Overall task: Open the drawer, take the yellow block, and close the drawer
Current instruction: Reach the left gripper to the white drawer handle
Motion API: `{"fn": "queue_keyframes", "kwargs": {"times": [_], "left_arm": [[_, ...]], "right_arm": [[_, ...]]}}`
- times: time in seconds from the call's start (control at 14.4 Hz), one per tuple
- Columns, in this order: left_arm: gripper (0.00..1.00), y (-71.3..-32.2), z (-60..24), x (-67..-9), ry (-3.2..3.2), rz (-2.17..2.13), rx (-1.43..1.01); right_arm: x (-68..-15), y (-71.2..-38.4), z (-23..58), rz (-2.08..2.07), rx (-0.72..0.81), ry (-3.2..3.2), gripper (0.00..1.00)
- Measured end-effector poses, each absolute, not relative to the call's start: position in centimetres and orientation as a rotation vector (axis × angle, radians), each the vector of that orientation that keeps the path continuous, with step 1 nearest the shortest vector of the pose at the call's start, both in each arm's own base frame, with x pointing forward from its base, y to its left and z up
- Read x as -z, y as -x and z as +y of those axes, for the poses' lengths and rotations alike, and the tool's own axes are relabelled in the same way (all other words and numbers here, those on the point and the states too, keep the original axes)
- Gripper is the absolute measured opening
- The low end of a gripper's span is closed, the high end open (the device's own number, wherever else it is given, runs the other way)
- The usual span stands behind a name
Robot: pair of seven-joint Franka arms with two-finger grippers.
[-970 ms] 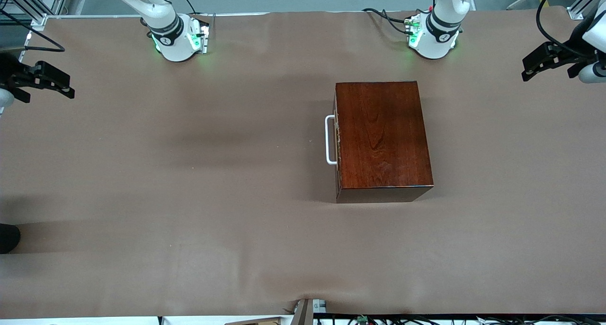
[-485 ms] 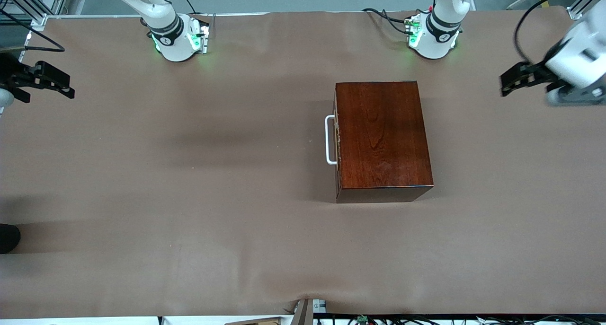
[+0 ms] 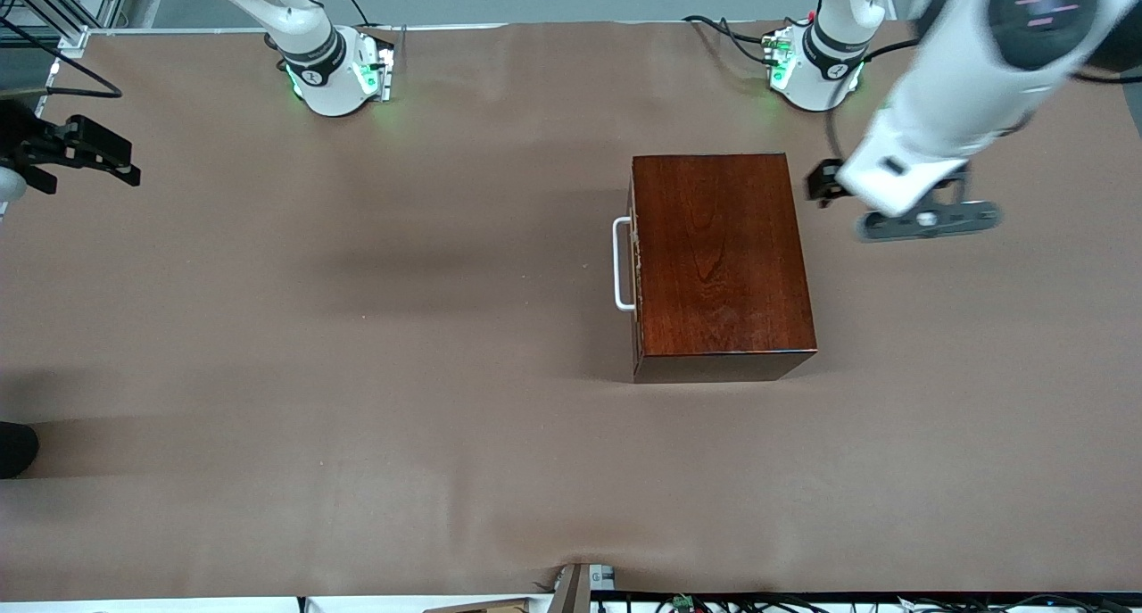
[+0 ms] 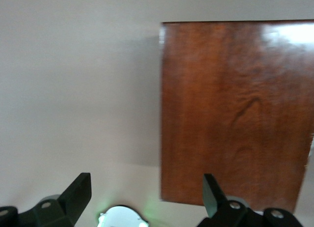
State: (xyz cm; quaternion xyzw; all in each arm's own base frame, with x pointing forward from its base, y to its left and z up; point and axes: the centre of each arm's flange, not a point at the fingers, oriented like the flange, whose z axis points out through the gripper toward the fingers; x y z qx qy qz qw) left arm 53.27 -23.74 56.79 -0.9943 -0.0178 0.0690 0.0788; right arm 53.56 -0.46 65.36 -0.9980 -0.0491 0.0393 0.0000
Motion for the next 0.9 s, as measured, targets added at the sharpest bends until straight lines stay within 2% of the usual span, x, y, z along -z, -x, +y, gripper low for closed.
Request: {"fn": "queue_keyframes", "kwargs": {"times": [0.55, 0.9], "left_arm": [[1.00, -52.8, -39.7, -49.3, 3.034, -0.007, -0.114], [1.00, -53.0, -45.4, -44.6, 3.096, -0.055, -0.044]], "right_arm": [[-65.4, -53.6, -0.5, -0.154, -0.123, 3.135, 1.00], [-65.4, -53.6, -0.5, -0.154, -0.123, 3.135, 1.00]]}}
